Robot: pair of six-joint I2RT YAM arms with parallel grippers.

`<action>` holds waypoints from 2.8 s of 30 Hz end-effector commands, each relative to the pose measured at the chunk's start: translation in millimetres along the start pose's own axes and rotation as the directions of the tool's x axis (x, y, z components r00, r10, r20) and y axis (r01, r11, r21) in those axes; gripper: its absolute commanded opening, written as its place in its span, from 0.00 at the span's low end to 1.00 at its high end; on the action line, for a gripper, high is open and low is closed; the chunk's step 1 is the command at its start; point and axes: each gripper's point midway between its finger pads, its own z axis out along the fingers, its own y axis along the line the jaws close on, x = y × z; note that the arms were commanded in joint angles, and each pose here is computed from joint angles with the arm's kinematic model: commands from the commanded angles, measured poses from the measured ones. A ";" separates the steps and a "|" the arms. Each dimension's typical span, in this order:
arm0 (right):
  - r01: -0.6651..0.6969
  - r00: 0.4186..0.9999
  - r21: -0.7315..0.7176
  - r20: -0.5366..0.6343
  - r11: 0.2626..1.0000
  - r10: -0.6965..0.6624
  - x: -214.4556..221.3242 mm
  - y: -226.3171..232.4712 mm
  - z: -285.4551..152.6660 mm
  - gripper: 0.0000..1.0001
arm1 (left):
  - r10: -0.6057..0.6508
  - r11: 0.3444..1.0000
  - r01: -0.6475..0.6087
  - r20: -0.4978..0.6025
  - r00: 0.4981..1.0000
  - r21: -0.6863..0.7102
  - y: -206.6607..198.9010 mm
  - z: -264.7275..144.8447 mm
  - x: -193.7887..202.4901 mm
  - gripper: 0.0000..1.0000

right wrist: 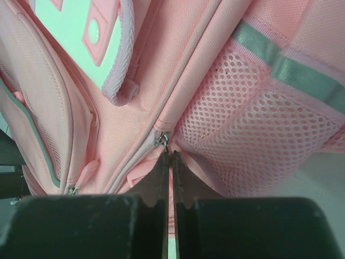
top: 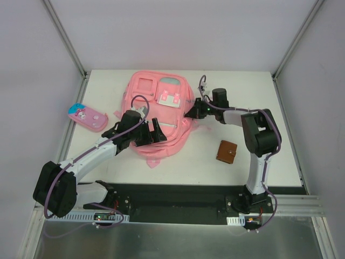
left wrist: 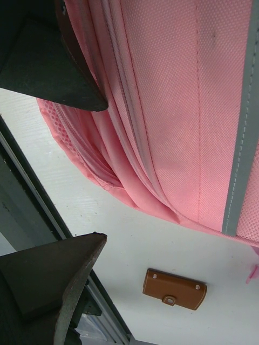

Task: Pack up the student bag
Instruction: Unzip the student bag at the center of the board.

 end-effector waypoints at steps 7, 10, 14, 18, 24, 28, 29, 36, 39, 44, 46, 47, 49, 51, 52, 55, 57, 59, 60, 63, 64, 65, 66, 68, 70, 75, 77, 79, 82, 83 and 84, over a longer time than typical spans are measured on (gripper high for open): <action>0.020 0.999 -0.057 0.033 0.998 -0.018 -15.6 14.8 -9.0 0.26 | 0.024 0.999 -0.025 0.043 0.999 0.029 -6.6 -4.0 -12.9 0.94; 0.009 1.000 -0.060 0.013 0.998 -0.008 -7.6 10.4 -4.4 0.27 | 0.023 0.999 -0.025 0.040 0.999 0.028 -6.0 -3.6 -12.0 0.94; 0.027 0.999 -0.043 -0.019 0.999 -0.028 4.8 10.1 2.0 0.28 | 0.023 0.999 -0.024 0.042 0.999 0.026 -5.4 -3.7 -12.1 0.94; 0.033 0.999 -0.035 -0.037 0.999 -0.034 12.9 12.9 10.3 0.23 | 0.023 0.999 -0.024 0.038 0.999 0.026 -5.9 -2.6 -12.3 0.94; 0.036 0.999 0.032 -0.026 0.999 -0.035 11.9 1.8 11.4 0.10 | 0.025 0.999 -0.026 0.040 0.999 0.024 -5.1 -3.5 -12.3 0.94; 0.062 0.998 0.106 0.010 0.992 -0.063 -2.6 2.6 -1.3 0.01 | 0.025 0.999 -0.026 0.042 0.999 0.024 -4.9 -4.8 -11.9 0.95; 0.098 0.995 0.121 0.017 0.988 -0.101 -6.4 3.1 -6.3 0.01 | 0.025 0.999 -0.026 0.044 0.999 0.024 -5.2 -4.9 -12.6 0.94; 0.303 0.953 0.262 -0.104 0.916 -0.286 -24.2 23.8 -55.2 0.01 | 0.031 0.999 -0.033 0.050 0.998 0.023 -5.2 -4.5 -16.5 0.95; 0.385 0.918 0.244 -0.204 0.890 -0.341 -15.5 41.4 -59.5 0.01 | 0.032 0.999 -0.033 0.055 0.998 0.015 -4.5 -3.5 -19.5 0.95; 0.442 0.876 0.270 -0.338 0.856 -0.345 22.2 39.5 -53.3 0.01 | 0.042 0.999 -0.043 0.062 0.997 0.025 -8.2 -2.1 -24.7 0.96; 0.469 0.862 0.308 -0.363 0.828 -0.353 25.9 34.2 -54.5 0.01 | 0.044 0.998 -0.046 0.058 0.997 0.033 -10.3 -1.2 -25.3 0.96; 0.500 0.842 0.307 -0.389 0.810 -0.372 31.8 37.2 -52.5 0.00 | 0.045 0.998 -0.047 0.058 0.997 0.035 -10.9 -0.6 -26.3 0.96; 0.550 0.818 0.345 -0.407 0.760 -0.407 25.8 30.4 -52.7 0.01 | 0.048 0.998 -0.051 0.054 0.997 0.042 -12.4 0.9 -26.9 0.96; 0.552 0.819 0.353 -0.398 0.755 -0.413 12.5 29.6 -50.0 0.01 | 0.050 0.997 -0.053 0.048 0.998 0.050 -13.7 1.9 -26.2 0.96; 0.542 0.823 0.330 -0.394 0.773 -0.409 10.7 33.6 -49.1 0.01 | 0.052 0.997 -0.054 0.045 0.998 0.052 -13.9 2.3 -26.0 0.96; 0.515 0.829 0.262 -0.397 0.816 -0.395 18.8 54.0 -47.4 0.01 | 0.046 0.997 -0.049 0.056 0.997 0.055 -14.2 -1.0 -26.9 0.96; 0.482 0.840 0.245 -0.400 0.841 -0.365 36.4 60.9 -49.6 0.00 | 0.044 0.998 -0.048 0.074 0.996 0.050 -13.1 -4.4 -29.4 0.96; 0.462 0.854 0.227 -0.374 0.857 -0.361 47.5 75.4 -47.4 0.01 | 0.042 0.998 -0.046 0.083 0.996 0.049 -12.0 -6.3 -30.0 0.96; 0.446 0.855 0.221 -0.391 0.867 -0.340 63.4 74.8 -48.6 0.01 | 0.045 0.997 -0.050 0.093 0.995 0.056 -14.3 -9.1 -31.5 0.97; 0.421 0.864 0.187 -0.379 0.888 -0.330 79.5 95.5 -41.3 0.01 | 0.055 0.996 -0.063 0.111 0.992 0.069 -18.7 -14.4 -35.3 0.98; 0.417 0.864 0.191 -0.386 0.889 -0.322 86.6 95.5 -41.5 0.01 | 0.060 0.995 -0.069 0.117 0.991 0.074 -21.0 -16.6 -36.7 0.98; 0.398 0.874 0.199 -0.379 0.896 -0.304 89.5 98.1 -41.3 0.01 | 0.062 0.994 -0.072 0.123 0.990 0.081 -23.0 -18.7 -37.9 0.99; 0.393 0.878 0.183 -0.365 0.901 -0.308 91.3 105.7 -37.8 0.01 | 0.066 0.993 -0.080 0.140 0.988 0.092 -27.1 -23.6 -40.5 0.99; 0.377 0.886 0.171 -0.352 0.910 -0.301 98.1 115.4 -35.8 0.00 | 0.075 0.991 -0.091 0.155 0.985 0.096 -28.7 -27.9 -42.0 0.99; 0.370 0.895 0.188 -0.336 0.910 -0.294 100.4 123.3 -32.4 0.01 | 0.085 0.990 -0.104 0.188 0.978 0.095 -30.6 -35.6 -46.0 0.99; 0.265 0.947 0.239 -0.247 0.934 -0.205 98.4 129.4 -30.6 0.01 | 0.074 0.997 -0.073 0.278 0.958 -0.014 -6.1 -52.9 -48.0 0.99; 0.233 0.961 0.262 -0.213 0.937 -0.179 94.1 131.8 -33.9 0.01 | 0.086 0.988 -0.037 0.340 0.937 -0.148 22.4 -59.3 -53.8 0.99; 0.220 0.967 0.282 -0.192 0.934 -0.170 90.1 130.4 -36.3 0.01 | 0.127 0.971 -0.041 0.358 0.925 -0.237 40.6 -69.8 -53.7 0.99; 0.210 0.971 0.291 -0.175 0.933 -0.164 83.1 129.9 -39.9 0.01 | 0.134 0.936 -0.004 0.348 0.928 -0.351 69.4 -80.3 -58.4 0.99; 0.198 0.972 0.278 -0.178 0.940 -0.153 83.3 132.0 -40.7 0.01 | 0.121 0.932 0.011 0.339 0.933 -0.362 74.9 -82.0 -59.4 0.99; 0.192 0.974 0.279 -0.171 0.941 -0.148 80.3 130.1 -41.5 0.01 | 0.088 0.920 0.060 0.351 0.932 -0.388 87.9 -86.4 -64.0 0.99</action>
